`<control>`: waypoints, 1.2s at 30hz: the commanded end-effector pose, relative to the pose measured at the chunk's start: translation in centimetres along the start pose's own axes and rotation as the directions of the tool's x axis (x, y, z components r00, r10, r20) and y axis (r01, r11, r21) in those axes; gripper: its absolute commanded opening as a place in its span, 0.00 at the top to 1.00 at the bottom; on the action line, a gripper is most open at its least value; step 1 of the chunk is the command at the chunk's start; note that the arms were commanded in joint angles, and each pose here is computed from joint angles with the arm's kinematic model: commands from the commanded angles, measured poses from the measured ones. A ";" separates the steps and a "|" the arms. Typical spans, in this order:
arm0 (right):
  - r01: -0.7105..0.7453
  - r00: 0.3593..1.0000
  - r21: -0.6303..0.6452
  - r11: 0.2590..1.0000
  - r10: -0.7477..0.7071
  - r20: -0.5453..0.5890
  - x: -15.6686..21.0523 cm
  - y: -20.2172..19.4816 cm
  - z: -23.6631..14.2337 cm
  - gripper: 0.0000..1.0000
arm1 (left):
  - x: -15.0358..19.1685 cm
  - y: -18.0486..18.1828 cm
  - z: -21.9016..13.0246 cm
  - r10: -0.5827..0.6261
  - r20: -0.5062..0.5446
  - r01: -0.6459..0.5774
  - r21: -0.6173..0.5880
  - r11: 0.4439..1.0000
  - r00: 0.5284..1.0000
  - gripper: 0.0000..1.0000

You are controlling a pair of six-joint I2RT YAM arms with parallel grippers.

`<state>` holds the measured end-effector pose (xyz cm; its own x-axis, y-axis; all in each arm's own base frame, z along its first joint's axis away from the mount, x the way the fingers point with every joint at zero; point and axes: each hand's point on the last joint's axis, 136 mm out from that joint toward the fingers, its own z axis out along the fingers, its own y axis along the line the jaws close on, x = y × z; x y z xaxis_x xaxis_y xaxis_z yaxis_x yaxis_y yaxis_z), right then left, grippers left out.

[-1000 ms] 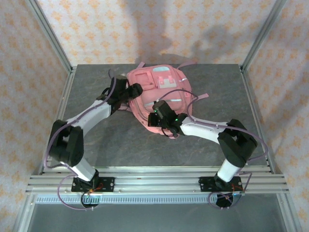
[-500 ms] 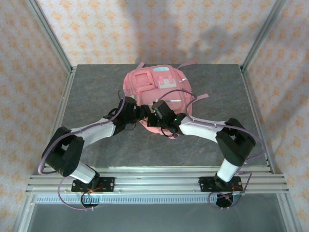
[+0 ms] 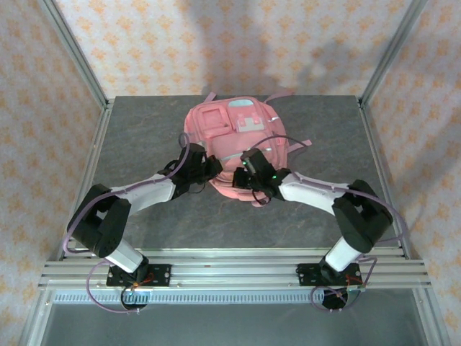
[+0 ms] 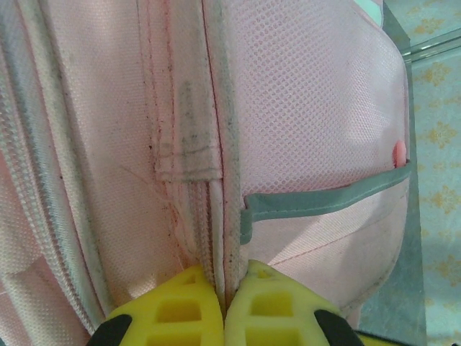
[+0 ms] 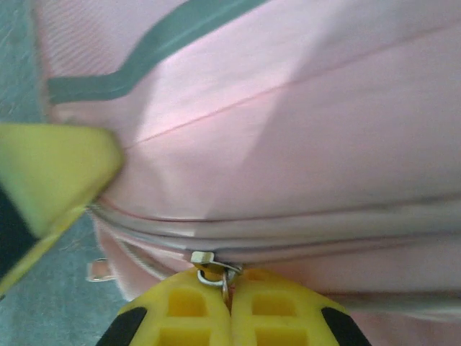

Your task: Pack the student bag

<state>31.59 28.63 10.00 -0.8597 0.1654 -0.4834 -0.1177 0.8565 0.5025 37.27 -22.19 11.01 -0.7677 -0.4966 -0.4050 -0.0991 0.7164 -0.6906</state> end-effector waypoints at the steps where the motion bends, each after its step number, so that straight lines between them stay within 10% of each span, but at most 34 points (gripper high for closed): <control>1: -0.035 0.998 0.131 0.991 0.029 0.050 -0.9 -4.7 -2.4 1.00 | -3.1 1.6 -1.0 0.020 0.090 -0.015 -0.063 0.998 0.996 1.00; 11: -0.074 0.993 0.217 0.973 0.050 0.111 -1.3 -8.3 -4.7 1.00 | -6.9 1.9 -0.6 0.035 0.120 -0.025 -0.085 0.996 0.992 1.00; 21: 0.026 0.998 -0.044 0.999 -0.023 0.062 0.1 2.8 -2.2 1.00 | -14.3 -0.3 0.3 0.088 0.189 -0.066 -0.119 0.991 0.978 1.00; 26: 0.030 0.998 -0.139 0.990 -0.023 0.054 -1.0 6.4 -0.1 1.00 | -14.5 -1.6 -1.4 0.059 0.226 -0.044 -0.070 0.997 0.972 0.58; 36: 0.044 0.998 -0.153 0.987 -0.037 0.052 -1.1 7.0 0.7 1.00 | -6.0 -0.4 -2.9 -0.045 0.175 0.044 0.009 0.999 0.983 0.48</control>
<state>31.68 33.04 11.46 -0.8443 0.1539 -0.5132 -0.1799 0.8209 0.5420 40.42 -17.07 15.05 -0.6709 -0.5587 -0.4877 -0.1299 0.7360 -0.6644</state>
